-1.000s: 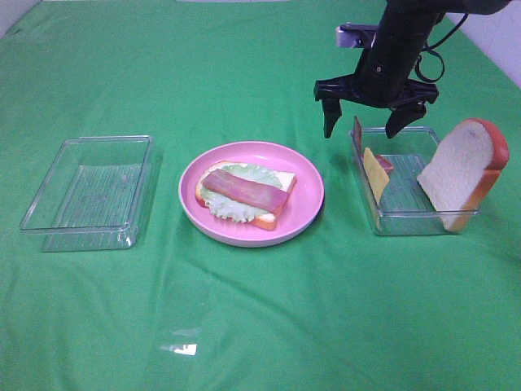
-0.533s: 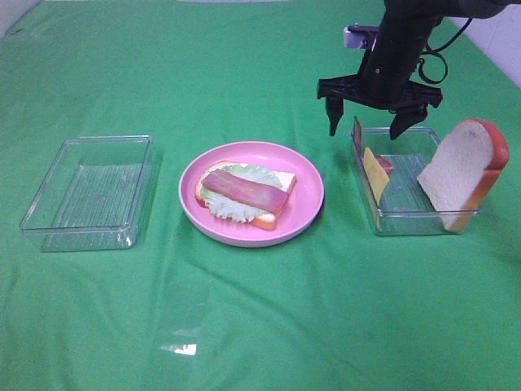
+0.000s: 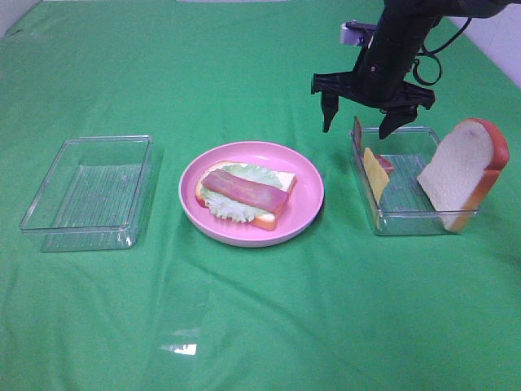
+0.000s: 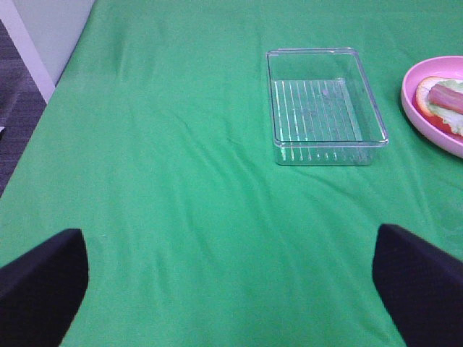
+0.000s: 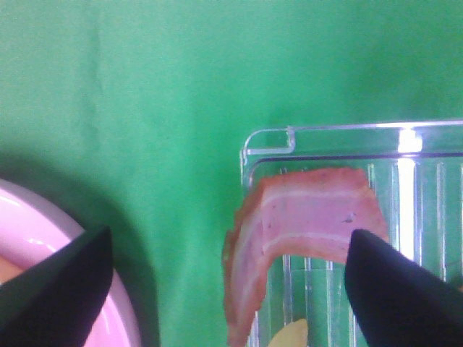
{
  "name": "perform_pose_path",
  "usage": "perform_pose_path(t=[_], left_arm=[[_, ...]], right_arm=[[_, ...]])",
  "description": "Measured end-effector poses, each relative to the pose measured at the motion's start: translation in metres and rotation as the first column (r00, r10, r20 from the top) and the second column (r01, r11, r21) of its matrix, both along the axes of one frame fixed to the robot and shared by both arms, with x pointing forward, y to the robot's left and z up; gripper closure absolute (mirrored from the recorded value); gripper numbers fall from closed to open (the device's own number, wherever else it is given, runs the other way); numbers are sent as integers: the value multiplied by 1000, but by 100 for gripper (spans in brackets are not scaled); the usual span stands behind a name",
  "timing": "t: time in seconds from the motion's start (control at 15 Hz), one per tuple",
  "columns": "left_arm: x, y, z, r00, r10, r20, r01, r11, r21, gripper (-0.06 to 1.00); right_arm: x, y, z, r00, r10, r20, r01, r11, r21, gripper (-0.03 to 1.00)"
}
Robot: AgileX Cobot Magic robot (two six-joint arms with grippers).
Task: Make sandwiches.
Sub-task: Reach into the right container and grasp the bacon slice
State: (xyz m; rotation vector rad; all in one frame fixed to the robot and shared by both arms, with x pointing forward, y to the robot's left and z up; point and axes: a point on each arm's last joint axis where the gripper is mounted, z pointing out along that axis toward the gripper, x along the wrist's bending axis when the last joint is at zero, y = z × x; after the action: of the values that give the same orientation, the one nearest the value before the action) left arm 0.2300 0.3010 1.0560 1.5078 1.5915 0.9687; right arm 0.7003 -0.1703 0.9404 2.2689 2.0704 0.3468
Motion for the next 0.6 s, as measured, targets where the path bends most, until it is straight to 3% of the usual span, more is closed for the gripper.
perform_pose_path(t=[0.27,0.4,0.53,0.6], left_arm=[[0,0,0,1000,0,0,0,1000,0,-4],[0,0,0,1000,0,0,0,1000,0,-4],[0,0,0,1000,0,0,0,1000,0,-4],[0,0,0,1000,0,0,0,1000,0,-4]], right_arm=[[0,0,-2,1000,-1,-4,1,1000,1,12],[0,0,-9,1000,-1,-21,0,1000,-4,17],[1,0,-10,1000,0,-22,-1,1000,-7,31],[1,-1,-10,1000,4,-19,-5,1000,-19,46]])
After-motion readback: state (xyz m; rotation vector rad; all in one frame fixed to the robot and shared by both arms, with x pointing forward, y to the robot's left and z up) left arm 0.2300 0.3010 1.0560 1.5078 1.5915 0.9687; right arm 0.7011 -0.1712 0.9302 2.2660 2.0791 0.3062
